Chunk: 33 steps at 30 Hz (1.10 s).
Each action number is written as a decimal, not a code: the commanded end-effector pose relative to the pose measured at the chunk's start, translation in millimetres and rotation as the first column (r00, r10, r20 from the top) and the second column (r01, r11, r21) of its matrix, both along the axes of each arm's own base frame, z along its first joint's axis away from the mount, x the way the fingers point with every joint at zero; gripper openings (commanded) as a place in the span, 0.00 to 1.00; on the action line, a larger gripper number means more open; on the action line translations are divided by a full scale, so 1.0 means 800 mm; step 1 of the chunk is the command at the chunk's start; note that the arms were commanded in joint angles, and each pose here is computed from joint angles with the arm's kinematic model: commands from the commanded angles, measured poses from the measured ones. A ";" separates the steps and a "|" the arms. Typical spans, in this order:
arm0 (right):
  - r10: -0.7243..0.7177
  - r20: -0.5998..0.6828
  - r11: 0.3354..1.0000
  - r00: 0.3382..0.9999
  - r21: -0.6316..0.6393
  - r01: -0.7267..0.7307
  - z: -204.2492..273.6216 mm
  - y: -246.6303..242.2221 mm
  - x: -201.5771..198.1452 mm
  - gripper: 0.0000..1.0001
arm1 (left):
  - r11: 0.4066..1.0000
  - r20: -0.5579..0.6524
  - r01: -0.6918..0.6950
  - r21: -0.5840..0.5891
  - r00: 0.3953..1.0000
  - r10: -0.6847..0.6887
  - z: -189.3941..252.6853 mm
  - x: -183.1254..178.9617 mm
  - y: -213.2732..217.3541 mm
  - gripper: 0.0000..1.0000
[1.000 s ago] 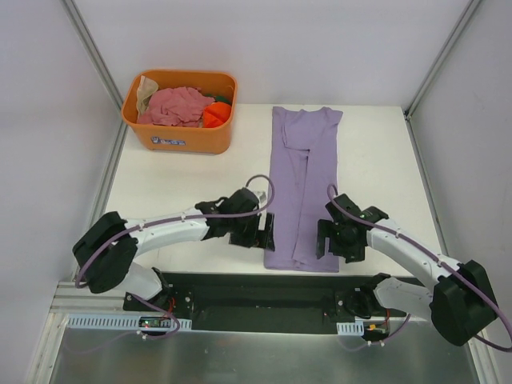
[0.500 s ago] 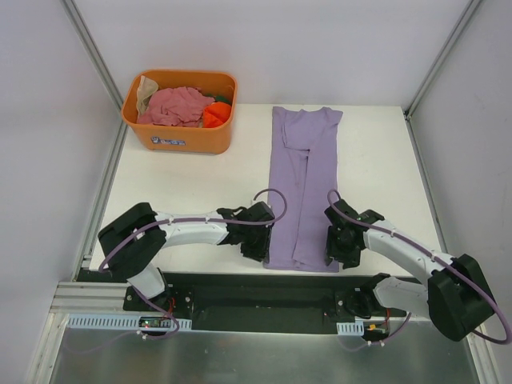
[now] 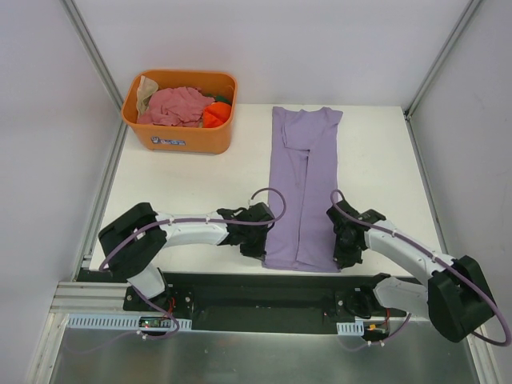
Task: Fold and stack the t-shirts
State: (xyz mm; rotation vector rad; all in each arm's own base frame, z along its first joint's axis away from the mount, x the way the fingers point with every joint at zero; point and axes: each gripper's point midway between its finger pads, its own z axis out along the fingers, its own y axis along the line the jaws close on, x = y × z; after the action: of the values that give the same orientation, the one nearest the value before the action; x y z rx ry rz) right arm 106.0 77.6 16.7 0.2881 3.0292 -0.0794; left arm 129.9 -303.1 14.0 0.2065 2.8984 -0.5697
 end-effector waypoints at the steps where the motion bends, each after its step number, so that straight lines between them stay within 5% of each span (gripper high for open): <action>1: 0.002 -0.005 1.000 1.000 -0.021 -0.002 0.015 -0.015 -0.012 0.01 | 0.994 0.000 -0.020 0.107 1.000 0.020 -0.018 -0.010 0.037 0.00; 13: 0.048 -0.031 0.982 0.998 0.182 -0.042 0.027 0.019 -0.040 0.01 | 0.999 -0.029 0.048 -0.004 0.998 -0.048 0.014 -0.040 0.027 0.00; 22: 0.108 0.038 0.899 0.993 0.423 -0.114 0.050 0.062 -0.073 0.01 | 0.973 -0.006 0.136 -0.188 0.990 -0.139 0.071 -0.087 0.033 0.00; 28: 0.111 0.197 0.921 0.974 0.347 -0.175 0.081 0.063 -0.021 0.00 | 0.968 0.142 0.156 -0.195 0.981 -0.129 0.106 -0.032 0.004 0.00; 33: 0.029 0.347 0.953 0.937 0.275 -0.131 0.117 0.053 0.062 0.00 | 0.977 0.241 0.055 -0.206 0.971 -0.004 0.140 0.057 -0.011 0.00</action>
State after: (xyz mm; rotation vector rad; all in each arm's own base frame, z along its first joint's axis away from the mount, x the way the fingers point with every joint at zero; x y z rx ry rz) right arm 98.6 125.0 81.3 0.1348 2.8821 0.4512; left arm 117.9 -303.4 97.1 0.3253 2.7320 -0.8377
